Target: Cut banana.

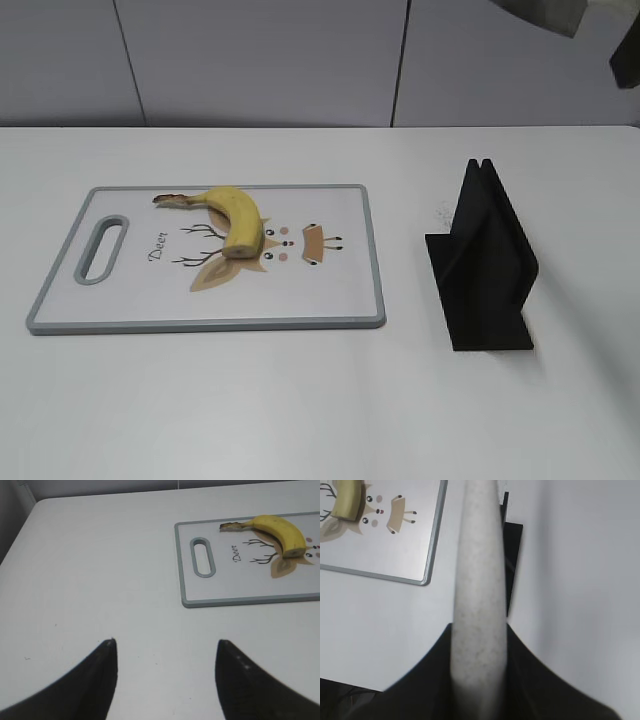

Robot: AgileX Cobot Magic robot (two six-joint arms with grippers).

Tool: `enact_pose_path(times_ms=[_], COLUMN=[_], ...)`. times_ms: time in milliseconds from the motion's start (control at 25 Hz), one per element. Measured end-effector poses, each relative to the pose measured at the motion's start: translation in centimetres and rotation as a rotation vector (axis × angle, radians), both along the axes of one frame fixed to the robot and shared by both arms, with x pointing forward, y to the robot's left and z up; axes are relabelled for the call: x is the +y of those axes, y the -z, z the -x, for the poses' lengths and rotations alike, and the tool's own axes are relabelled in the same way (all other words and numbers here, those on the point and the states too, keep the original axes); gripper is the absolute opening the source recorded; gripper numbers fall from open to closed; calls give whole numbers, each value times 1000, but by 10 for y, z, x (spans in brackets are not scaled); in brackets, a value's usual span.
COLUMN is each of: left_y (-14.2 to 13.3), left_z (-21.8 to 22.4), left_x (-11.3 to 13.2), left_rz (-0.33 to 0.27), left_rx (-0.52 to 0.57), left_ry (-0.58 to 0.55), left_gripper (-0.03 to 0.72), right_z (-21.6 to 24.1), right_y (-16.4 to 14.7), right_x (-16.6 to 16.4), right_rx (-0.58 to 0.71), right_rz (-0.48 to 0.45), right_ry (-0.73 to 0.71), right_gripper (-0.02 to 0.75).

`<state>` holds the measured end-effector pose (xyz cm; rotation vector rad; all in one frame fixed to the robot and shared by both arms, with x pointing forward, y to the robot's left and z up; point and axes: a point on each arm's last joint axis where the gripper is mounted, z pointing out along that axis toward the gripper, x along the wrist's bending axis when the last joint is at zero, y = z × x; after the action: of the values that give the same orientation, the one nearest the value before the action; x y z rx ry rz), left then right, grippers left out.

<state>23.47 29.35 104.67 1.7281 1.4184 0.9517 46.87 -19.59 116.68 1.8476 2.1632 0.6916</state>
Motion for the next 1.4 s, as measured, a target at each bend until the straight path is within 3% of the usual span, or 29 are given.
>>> enact_pose_path(times_ms=[320,760,1120,1240,1400], left_y=[-9,-75,-130,-136,-143], left_z=[-5,-53,-107,-127,-155], left_x=[0,-7,-13,-16,-21], left_rz=[3,-53,-184,-242,-271], left_rx=[23,10,-20,8,38], left_ry=[1,139,306,380,457], left_gripper=[591,591,591,591,591], right_z=[0,-1,-18,-28,-46], right_y=[-6,-7,0,-1,-2], right_x=[0,0,15,26,38], right_rx=[-30,-120,-154,-166,-195], right_rz=[25,188,216,195,197], right_ry=[-60,-370,-572,-673,-781], right_gripper=[178,178,178,178,178])
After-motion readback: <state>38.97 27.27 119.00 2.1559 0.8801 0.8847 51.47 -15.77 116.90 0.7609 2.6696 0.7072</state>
